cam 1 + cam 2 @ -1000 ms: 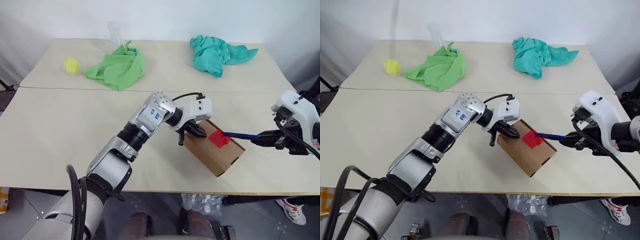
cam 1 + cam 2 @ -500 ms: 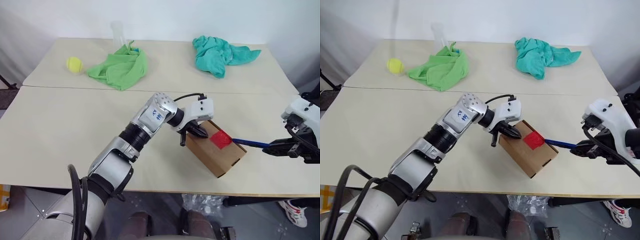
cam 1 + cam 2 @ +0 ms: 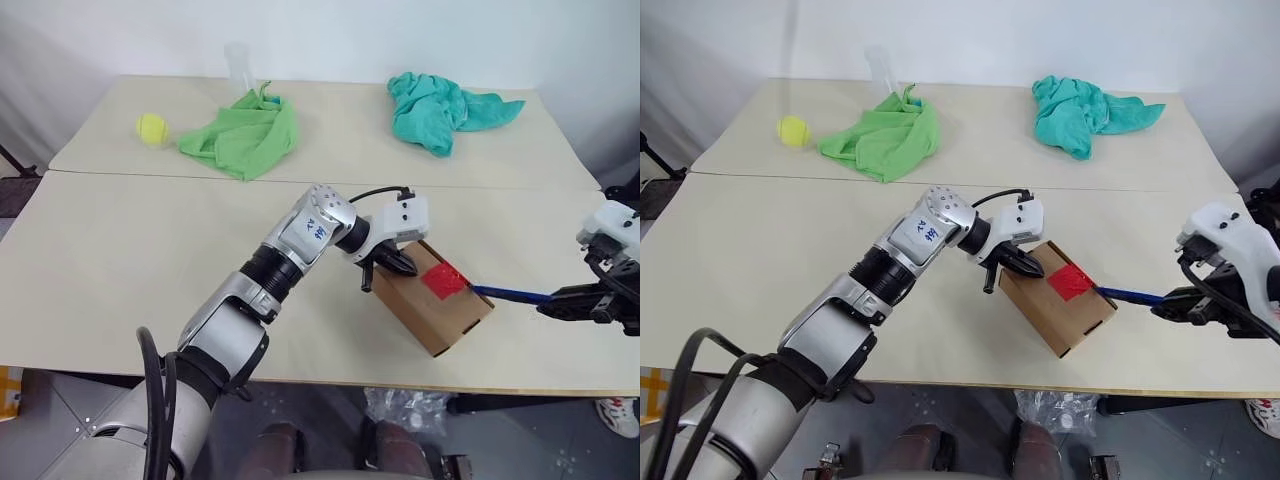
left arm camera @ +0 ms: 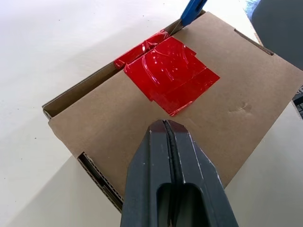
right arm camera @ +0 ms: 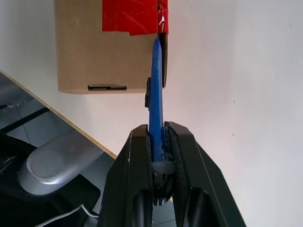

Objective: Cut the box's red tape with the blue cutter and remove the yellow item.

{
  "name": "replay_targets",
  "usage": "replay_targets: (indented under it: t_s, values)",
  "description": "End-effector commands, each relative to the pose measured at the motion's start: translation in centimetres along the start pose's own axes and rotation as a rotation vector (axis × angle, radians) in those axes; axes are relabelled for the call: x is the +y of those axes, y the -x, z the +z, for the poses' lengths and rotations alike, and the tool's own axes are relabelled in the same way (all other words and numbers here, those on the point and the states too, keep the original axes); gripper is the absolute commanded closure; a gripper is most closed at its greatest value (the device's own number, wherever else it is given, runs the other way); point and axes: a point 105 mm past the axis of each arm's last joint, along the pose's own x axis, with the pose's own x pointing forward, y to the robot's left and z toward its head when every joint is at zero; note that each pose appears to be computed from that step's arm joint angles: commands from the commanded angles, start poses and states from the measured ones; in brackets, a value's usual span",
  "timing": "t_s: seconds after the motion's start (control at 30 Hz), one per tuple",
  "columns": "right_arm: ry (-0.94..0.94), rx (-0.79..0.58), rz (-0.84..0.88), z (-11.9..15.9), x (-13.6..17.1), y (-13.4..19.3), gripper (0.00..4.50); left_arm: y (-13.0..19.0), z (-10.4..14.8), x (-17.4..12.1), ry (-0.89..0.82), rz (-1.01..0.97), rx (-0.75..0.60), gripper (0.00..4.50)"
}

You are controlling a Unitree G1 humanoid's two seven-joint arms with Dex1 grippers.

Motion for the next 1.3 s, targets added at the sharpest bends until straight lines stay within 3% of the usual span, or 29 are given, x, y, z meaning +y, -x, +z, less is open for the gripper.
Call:
replay_targets:
  t_s: [0.03,0.2,0.43,0.57,0.7,0.87,1.07,1.23,1.3]
  values:
    - [0.018,-0.049,0.019,0.5,0.8,1.4,4.35,-0.5,-3.9,0.3,0.081,0.032,0.135,4.5]
    - [0.0,-0.122,-0.019,0.7,0.4,2.6,4.35,-0.6,-3.8,0.4,0.076,0.027,0.136,4.5]
    - [-0.019,-0.409,-0.137,2.2,-1.2,4.7,4.35,-0.8,-3.5,0.5,0.058,0.019,0.133,4.5]
    - [-0.034,-0.51,-0.295,1.1,-4.0,2.8,4.35,-1.0,-3.3,0.5,0.044,0.012,0.127,4.5]
    - [-0.127,-0.566,-0.478,-2.4,-7.6,-0.7,4.35,-1.1,-2.8,0.5,0.029,0.007,0.114,4.5]
    - [-0.251,-0.565,-0.466,-6.5,-8.2,-6.0,4.35,-1.1,-2.7,0.4,0.025,0.006,0.115,4.5]
    - [-0.307,-0.567,-0.386,-7.8,-7.3,-8.4,2.38,-0.7,-2.6,0.8,0.025,0.026,0.114,4.5]
    - [-0.233,-0.548,-0.41,-7.5,-6.7,-7.5,0.55,0.0,-2.3,1.4,0.024,0.064,0.096,4.5]
    - [-0.199,-0.547,-0.442,-7.1,-6.9,-6.5,0.04,0.7,-1.6,2.0,0.034,0.091,0.062,4.5]
